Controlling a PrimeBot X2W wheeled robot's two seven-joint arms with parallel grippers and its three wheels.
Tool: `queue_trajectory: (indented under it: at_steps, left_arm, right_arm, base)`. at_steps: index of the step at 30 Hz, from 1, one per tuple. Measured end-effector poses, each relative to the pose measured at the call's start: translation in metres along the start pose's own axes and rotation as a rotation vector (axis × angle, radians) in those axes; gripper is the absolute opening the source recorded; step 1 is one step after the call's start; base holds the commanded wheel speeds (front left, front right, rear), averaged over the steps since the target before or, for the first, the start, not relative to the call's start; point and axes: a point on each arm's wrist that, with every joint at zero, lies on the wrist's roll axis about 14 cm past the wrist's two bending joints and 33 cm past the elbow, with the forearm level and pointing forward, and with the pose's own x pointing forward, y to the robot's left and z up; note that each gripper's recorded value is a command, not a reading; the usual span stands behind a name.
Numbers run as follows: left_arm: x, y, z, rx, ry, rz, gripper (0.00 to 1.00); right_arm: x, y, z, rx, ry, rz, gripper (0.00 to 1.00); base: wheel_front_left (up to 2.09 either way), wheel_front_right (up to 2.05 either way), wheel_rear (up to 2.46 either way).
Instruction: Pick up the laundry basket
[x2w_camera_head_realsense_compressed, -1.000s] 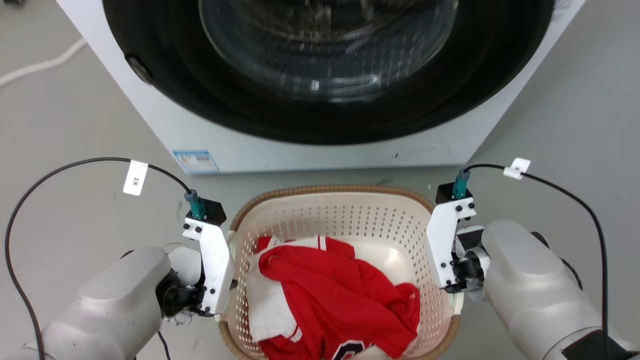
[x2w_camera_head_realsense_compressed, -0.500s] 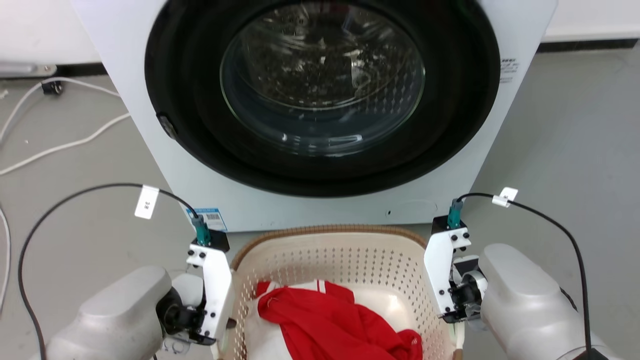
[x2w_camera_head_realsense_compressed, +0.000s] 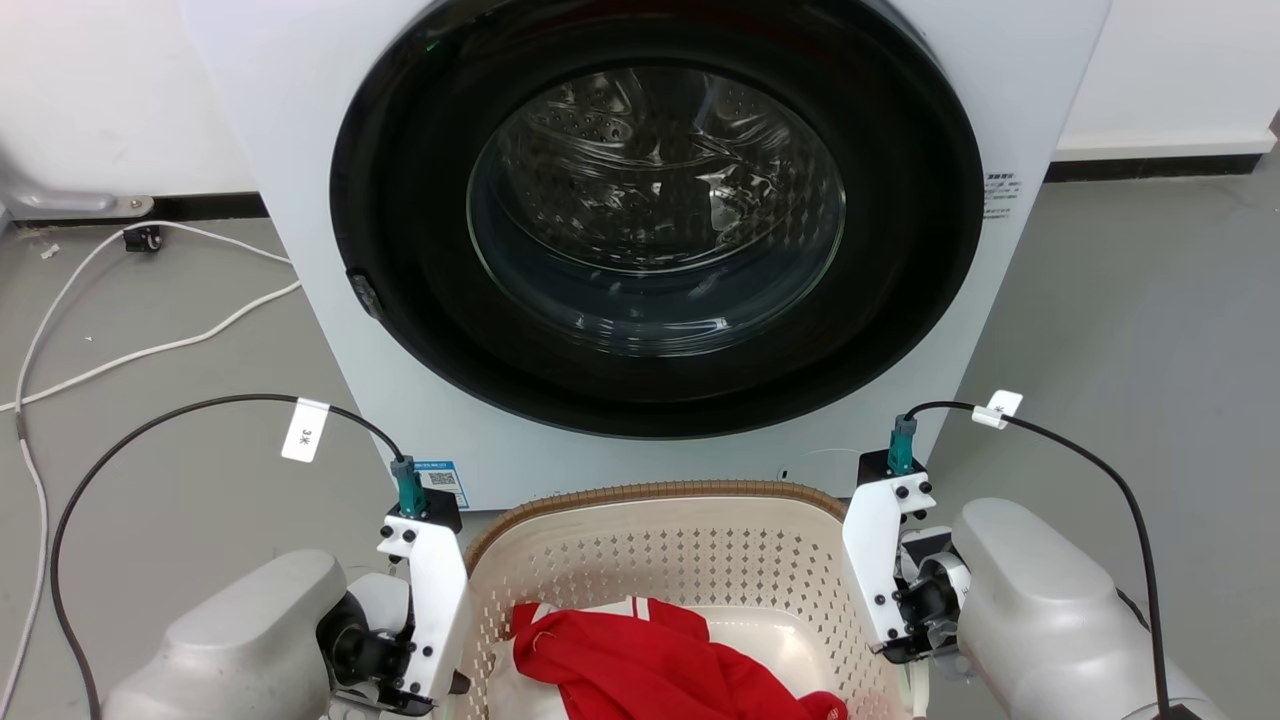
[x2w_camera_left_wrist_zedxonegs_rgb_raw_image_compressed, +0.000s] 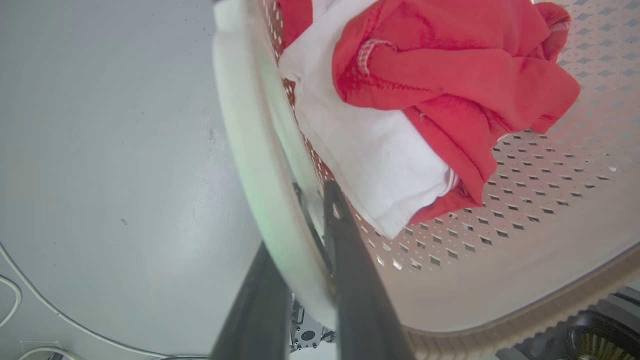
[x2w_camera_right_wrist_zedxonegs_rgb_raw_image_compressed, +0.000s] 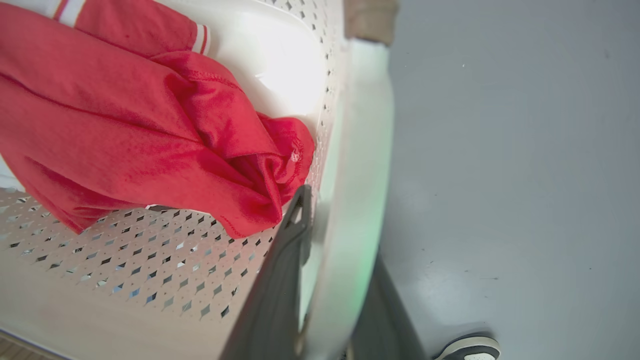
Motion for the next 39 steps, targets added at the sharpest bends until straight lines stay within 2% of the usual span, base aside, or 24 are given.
queue_trajectory:
  at_steps: [39]
  left_arm:
    - [0.0020, -0.0002, -0.0033, -0.021, 0.016, -0.001, 0.00]
  right_arm:
    - [-0.0001, 0.0005, -0.0015, -0.001, -0.004, 0.001, 0.00]
  base:
    - [0.00, 0.00, 0.00]
